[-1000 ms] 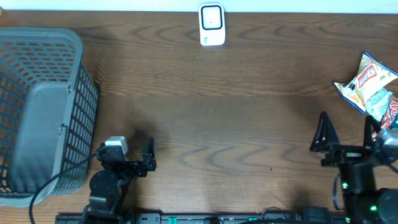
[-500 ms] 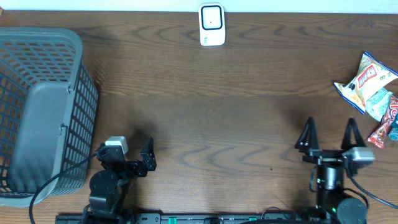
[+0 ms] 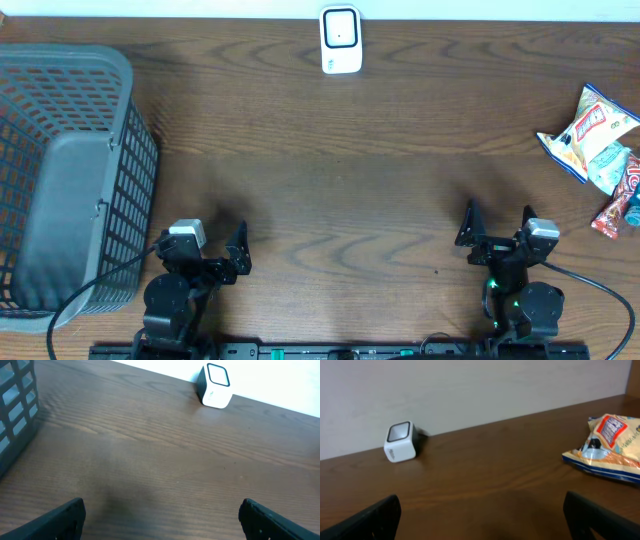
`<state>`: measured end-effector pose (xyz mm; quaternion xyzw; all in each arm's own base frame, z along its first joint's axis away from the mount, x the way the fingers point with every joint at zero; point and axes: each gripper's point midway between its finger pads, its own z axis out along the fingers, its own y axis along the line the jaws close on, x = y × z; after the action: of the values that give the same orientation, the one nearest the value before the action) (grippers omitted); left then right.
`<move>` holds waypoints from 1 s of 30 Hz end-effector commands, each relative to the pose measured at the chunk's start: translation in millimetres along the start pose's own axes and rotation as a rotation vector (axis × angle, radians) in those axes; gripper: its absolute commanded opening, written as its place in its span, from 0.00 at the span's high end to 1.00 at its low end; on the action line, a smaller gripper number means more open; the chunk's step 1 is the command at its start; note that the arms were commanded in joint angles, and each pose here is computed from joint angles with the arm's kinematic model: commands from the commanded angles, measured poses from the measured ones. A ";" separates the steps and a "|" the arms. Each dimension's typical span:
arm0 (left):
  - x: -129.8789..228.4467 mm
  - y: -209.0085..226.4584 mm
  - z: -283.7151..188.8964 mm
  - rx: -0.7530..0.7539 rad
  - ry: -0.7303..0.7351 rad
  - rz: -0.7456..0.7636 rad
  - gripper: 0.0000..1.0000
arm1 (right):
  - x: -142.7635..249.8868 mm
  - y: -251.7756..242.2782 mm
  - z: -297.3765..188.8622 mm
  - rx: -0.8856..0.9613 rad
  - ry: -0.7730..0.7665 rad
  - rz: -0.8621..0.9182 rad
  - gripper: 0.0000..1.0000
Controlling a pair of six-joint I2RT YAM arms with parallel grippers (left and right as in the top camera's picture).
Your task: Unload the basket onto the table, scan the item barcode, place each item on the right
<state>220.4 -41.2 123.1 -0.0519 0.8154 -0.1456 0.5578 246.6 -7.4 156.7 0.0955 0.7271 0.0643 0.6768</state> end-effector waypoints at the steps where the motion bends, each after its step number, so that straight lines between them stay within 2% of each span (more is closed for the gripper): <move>1: 9.7 3.2 2.0 -0.010 0.026 -0.008 0.02 | 0.0 0.8 -0.5 -0.002 -0.002 0.001 0.01; 30: 7.3 4.4 1.4 -0.015 0.014 -0.012 0.02 | -0.7 -1.2 -0.5 0.006 -0.005 0.001 0.01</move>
<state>220.4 -41.0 123.5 -0.0522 0.8149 -0.1456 0.5587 246.5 -7.5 156.9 0.0956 0.7268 0.0642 0.6771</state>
